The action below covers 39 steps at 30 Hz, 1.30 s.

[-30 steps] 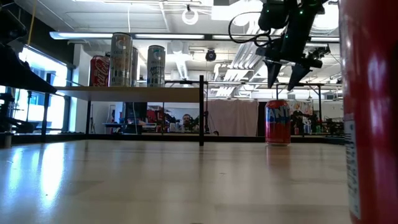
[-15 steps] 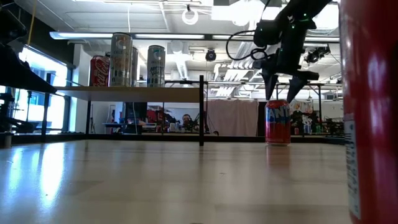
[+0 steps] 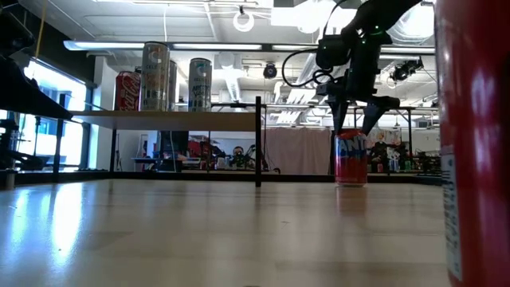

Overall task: Place canned beverage on shelf
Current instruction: Put the top orange soda can on the shelf

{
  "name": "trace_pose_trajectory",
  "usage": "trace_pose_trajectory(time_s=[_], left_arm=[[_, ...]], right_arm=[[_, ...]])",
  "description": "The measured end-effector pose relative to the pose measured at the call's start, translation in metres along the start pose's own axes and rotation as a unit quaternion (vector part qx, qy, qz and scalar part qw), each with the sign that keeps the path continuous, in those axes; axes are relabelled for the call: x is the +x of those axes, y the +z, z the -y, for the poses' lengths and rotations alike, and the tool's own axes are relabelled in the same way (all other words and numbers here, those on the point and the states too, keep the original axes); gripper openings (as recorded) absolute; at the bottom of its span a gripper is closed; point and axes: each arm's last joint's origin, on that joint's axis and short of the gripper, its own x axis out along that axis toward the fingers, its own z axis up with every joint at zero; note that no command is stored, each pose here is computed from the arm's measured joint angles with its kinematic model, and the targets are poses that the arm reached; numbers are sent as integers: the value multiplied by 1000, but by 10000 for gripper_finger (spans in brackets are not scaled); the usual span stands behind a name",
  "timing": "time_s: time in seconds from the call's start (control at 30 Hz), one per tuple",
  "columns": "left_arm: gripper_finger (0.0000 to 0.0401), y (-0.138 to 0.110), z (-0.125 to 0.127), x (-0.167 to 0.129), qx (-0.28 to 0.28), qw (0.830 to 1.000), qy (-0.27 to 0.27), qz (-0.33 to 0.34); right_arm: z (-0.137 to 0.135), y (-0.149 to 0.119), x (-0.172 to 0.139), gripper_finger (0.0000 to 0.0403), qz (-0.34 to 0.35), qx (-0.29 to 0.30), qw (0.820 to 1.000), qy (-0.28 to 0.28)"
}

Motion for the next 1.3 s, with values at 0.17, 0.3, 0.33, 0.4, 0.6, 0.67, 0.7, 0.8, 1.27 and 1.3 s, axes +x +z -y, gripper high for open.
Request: trace_pose_trajectory(time_s=[0.17, 0.3, 0.33, 0.4, 0.6, 0.67, 0.7, 0.8, 1.27, 1.3], left_arm=[[400, 0, 0, 0, 0, 1000, 0, 0], [400, 0, 0, 0, 0, 1000, 0, 0], [400, 0, 0, 0, 0, 1000, 0, 0], [400, 0, 0, 0, 0, 1000, 0, 0], [400, 0, 0, 0, 0, 1000, 0, 0], [400, 0, 0, 0, 0, 1000, 0, 0], [400, 0, 0, 0, 0, 1000, 0, 0], [400, 0, 0, 0, 0, 1000, 0, 0], [400, 0, 0, 0, 0, 1000, 0, 0], [400, 0, 0, 0, 0, 1000, 0, 0]], right_arm=[[-5, 5, -1, 292, -7, -4, 1000, -12], [-7, 7, -1, 292, -15, -1, 1000, -18], [-7, 7, -1, 292, -17, -3, 1000, -15], [-9, 7, 0, 292, -22, -3, 1000, -8], [-20, -1, 0, 291, -34, 0, 999, 10], [-25, -6, -1, 291, -39, -4, 999, 15], [-28, -9, -1, 291, -41, -6, 999, 18], [-39, -20, -2, 291, -46, -11, 999, 22], [-101, -98, -12, 290, -29, -18, 998, 58], [-105, -104, -13, 290, -23, -17, 998, 62]])
